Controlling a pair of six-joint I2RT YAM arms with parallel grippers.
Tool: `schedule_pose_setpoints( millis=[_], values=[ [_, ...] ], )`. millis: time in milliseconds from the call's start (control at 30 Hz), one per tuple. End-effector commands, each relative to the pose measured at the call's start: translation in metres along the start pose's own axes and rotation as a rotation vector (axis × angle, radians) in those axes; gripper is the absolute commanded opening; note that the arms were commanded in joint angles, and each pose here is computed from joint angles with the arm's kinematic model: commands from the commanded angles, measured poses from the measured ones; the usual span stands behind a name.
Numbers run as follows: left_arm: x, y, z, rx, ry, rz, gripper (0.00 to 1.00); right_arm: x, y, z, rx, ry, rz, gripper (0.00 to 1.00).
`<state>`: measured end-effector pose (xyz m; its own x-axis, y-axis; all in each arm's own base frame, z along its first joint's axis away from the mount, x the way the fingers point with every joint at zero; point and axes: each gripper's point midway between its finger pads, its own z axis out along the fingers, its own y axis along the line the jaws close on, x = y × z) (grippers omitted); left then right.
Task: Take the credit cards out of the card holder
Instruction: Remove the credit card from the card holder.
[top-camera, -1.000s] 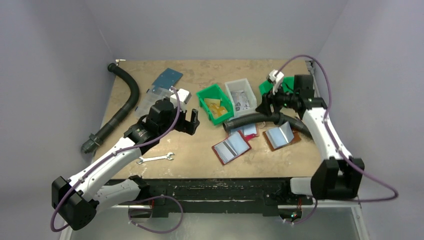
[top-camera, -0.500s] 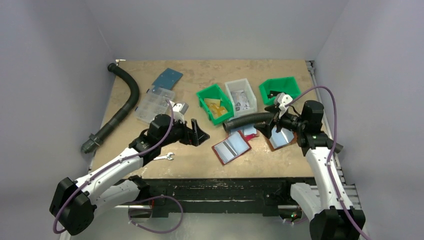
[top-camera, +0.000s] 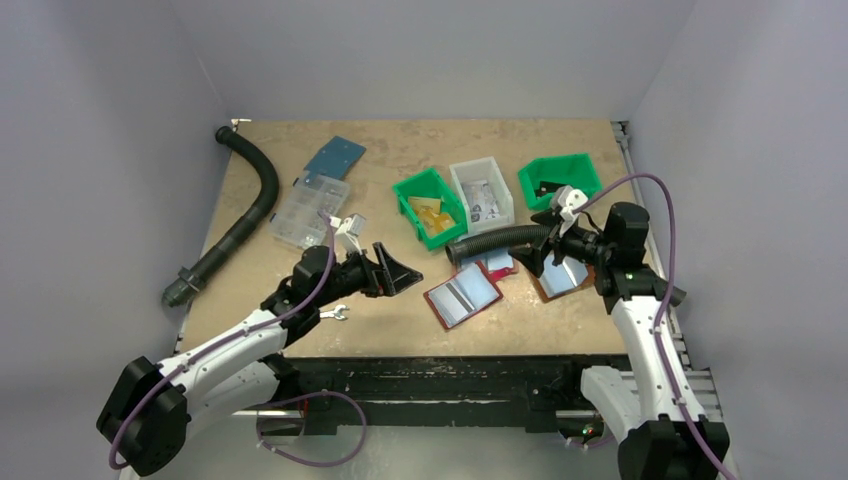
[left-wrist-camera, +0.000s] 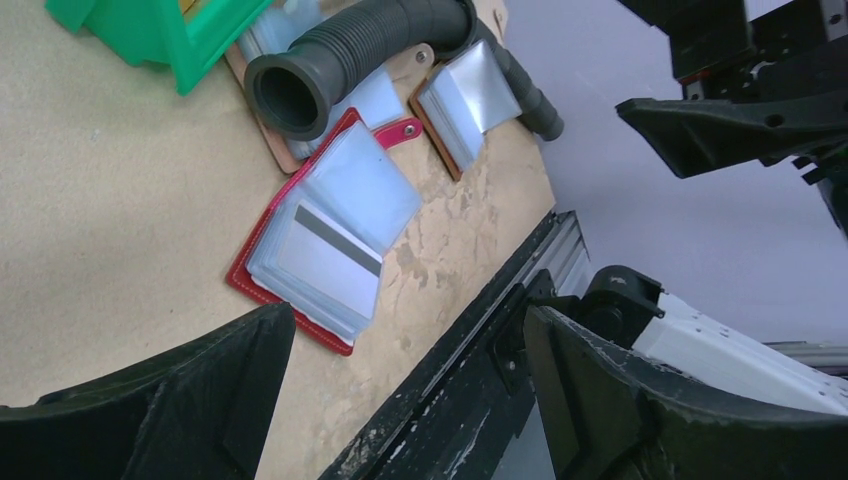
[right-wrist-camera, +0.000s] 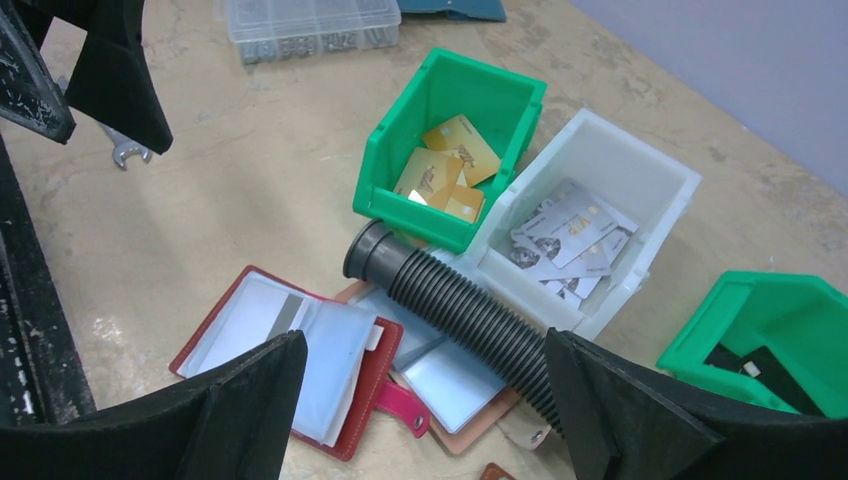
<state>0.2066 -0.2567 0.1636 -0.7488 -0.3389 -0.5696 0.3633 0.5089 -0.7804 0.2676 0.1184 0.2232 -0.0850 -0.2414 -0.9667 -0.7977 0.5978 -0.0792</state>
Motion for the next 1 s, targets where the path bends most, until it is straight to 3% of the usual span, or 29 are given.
schedule_pose_setpoints(
  millis=[0,400,967],
  values=[
    [-0.012,-0.019,0.003,0.106,-0.062,-0.014,0.92,0.002,0.006,0.002,-0.038,-0.011,0.044,0.99],
    [-0.019,-0.003,0.011,0.042,-0.089,0.099,0.91,0.028,0.002,0.012,-0.092,0.063,0.08,0.99],
    [0.004,-0.004,0.017,0.097,-0.08,0.076,0.9,0.036,-0.001,0.015,-0.089,0.089,0.098,0.99]
  ],
)
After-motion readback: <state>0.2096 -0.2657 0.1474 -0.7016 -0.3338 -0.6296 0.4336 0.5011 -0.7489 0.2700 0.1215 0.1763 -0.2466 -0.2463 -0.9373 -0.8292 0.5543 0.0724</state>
